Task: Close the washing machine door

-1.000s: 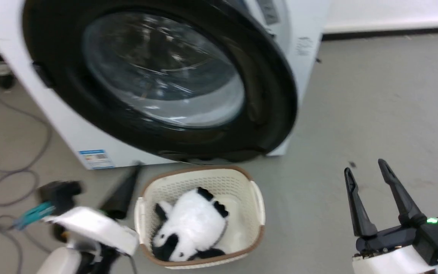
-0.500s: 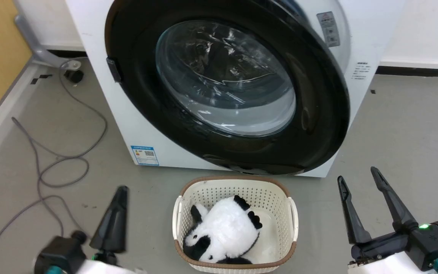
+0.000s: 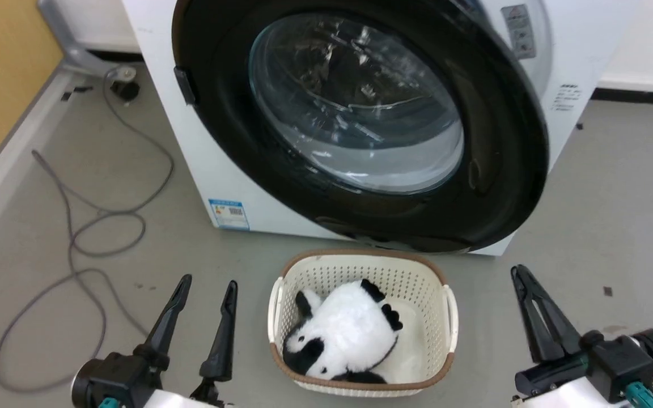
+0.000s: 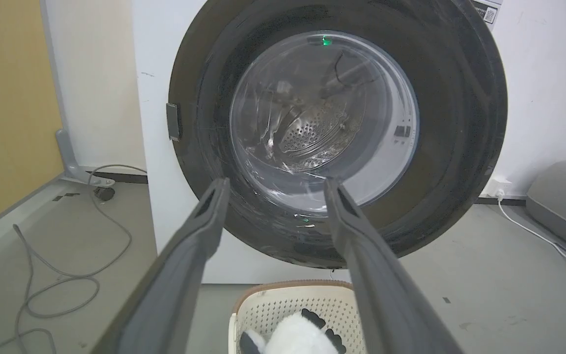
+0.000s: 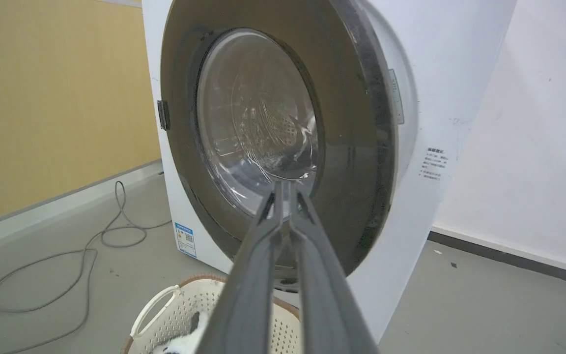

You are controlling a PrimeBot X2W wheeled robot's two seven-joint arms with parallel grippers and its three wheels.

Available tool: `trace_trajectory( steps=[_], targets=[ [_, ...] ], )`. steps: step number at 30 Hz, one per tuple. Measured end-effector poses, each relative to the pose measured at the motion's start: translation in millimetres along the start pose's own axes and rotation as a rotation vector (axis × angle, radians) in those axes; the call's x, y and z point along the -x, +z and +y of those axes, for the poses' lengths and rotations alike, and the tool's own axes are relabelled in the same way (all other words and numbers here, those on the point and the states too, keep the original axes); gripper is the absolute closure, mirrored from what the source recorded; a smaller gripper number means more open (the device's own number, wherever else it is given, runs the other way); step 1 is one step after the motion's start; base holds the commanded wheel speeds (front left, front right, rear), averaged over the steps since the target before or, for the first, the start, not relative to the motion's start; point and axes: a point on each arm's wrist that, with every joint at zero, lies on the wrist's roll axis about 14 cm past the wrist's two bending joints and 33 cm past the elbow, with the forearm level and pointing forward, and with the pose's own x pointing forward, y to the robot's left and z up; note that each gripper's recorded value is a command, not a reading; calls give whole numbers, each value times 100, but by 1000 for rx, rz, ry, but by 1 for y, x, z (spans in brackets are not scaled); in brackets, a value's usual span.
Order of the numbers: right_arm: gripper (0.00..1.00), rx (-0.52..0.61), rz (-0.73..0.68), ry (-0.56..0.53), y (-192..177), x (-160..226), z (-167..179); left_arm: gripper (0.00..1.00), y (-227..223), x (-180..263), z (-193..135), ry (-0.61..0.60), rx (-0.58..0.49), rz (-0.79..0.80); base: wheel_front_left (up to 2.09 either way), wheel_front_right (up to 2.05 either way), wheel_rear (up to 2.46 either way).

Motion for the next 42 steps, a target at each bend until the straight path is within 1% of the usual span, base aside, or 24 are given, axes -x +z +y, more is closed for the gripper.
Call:
trace_trajectory(
  steps=[8,12,16,20,23,29,37,42],
  targets=[
    [100,60,48,134,-27,-41,10,0,-14,-9,7,25,-5,32,0,0,0],
    [100,63,76,162,-41,-71,5,0,-22,-17,11,40,5,49,0,0,0],
    [100,52,75,167,-46,-106,-3,0,-30,-24,18,54,6,63,0,0,0],
    [100,69,89,149,-54,-137,-23,0,-38,-29,24,73,9,83,0,0,0],
    [100,20,94,114,-59,-158,-34,0,-43,-34,28,86,9,89,0,0,0],
    [100,45,91,63,-57,-195,-57,0,-50,-40,36,103,4,104,0,0,0],
    [100,51,101,7,-58,-232,-82,0,-59,-49,40,106,0,117,0,0,0],
    [100,50,117,0,-65,-246,-87,0,-62,-53,44,112,-3,121,0,0,0]
  ],
)
